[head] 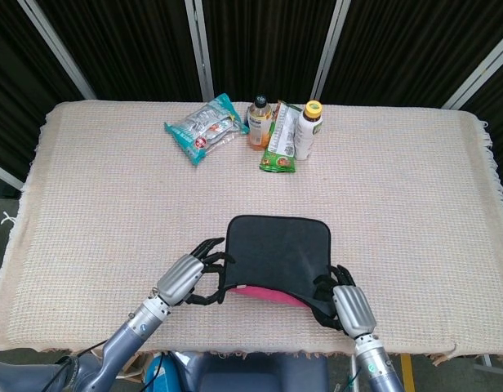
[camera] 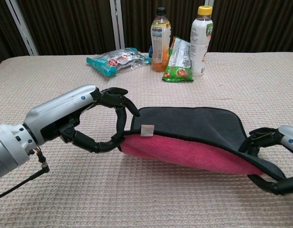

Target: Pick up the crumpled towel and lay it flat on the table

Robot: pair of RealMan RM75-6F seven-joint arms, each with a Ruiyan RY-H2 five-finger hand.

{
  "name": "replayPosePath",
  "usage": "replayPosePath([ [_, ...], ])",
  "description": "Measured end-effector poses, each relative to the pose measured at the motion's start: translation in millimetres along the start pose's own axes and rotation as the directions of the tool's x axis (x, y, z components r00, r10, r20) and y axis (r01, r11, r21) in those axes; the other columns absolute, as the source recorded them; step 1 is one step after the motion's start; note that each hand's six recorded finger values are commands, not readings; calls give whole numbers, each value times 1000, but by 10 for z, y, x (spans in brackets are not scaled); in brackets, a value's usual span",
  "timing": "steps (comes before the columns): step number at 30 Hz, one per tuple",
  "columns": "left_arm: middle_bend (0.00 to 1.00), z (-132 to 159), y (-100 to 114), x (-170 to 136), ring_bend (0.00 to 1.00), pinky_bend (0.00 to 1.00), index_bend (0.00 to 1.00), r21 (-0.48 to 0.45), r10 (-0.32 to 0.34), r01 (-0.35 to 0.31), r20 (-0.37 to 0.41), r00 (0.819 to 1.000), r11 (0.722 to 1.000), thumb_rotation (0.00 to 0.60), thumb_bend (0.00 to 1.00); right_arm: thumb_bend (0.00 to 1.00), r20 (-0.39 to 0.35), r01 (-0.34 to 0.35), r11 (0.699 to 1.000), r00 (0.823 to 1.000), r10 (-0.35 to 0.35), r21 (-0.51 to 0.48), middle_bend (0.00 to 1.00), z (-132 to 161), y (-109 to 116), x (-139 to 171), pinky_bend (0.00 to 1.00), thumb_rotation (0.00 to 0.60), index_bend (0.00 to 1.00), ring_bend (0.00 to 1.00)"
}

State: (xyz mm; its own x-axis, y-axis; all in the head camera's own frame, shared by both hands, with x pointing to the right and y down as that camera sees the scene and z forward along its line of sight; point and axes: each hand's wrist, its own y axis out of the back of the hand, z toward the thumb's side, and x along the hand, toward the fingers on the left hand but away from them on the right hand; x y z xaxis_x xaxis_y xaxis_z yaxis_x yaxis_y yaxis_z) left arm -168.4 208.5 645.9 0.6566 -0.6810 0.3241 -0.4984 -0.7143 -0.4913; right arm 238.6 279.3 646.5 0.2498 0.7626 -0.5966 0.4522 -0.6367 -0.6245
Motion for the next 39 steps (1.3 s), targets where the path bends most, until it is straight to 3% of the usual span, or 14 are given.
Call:
replayPosePath([
  [12, 268, -17, -4, -21, 26, 15, 619, -4, -8, 8, 0, 1000, 1000, 600, 441, 595, 2, -15, 1000, 1000, 15, 14, 339, -10, -29, 25, 60, 600, 717, 111],
  [18, 256, -15, -30, -17, 26, 15, 596, -5, -21, 21, -1, 1000, 1000, 600, 402, 594, 2, -31, 999, 1000, 31, 22, 274, -20, -49, 36, 47, 600, 422, 58],
  [24, 234, -20, -55, -21, 24, 15, 551, -3, -43, 43, -4, 999, 999, 600, 329, 591, 9, -52, 998, 999, 52, 32, 176, -43, -63, 56, 13, 600, 199, 4],
  [28, 201, -23, -76, -26, 16, 13, 485, -4, -63, 63, -6, 998, 998, 600, 258, 475, 10, -65, 997, 998, 64, 45, 83, -43, -66, 73, 0, 600, 47, 0],
  [32, 176, -33, -99, -37, 2, 3, 409, -4, -97, 97, -8, 995, 995, 600, 203, 413, 9, -77, 995, 997, 77, 67, 31, -40, -73, 95, 0, 600, 0, 0],
  [39, 163, -54, -86, -64, 0, 0, 339, -7, -134, 134, -9, 991, 991, 600, 186, 407, 6, -77, 994, 997, 77, 77, 19, -27, -34, 142, 0, 600, 0, 0],
])
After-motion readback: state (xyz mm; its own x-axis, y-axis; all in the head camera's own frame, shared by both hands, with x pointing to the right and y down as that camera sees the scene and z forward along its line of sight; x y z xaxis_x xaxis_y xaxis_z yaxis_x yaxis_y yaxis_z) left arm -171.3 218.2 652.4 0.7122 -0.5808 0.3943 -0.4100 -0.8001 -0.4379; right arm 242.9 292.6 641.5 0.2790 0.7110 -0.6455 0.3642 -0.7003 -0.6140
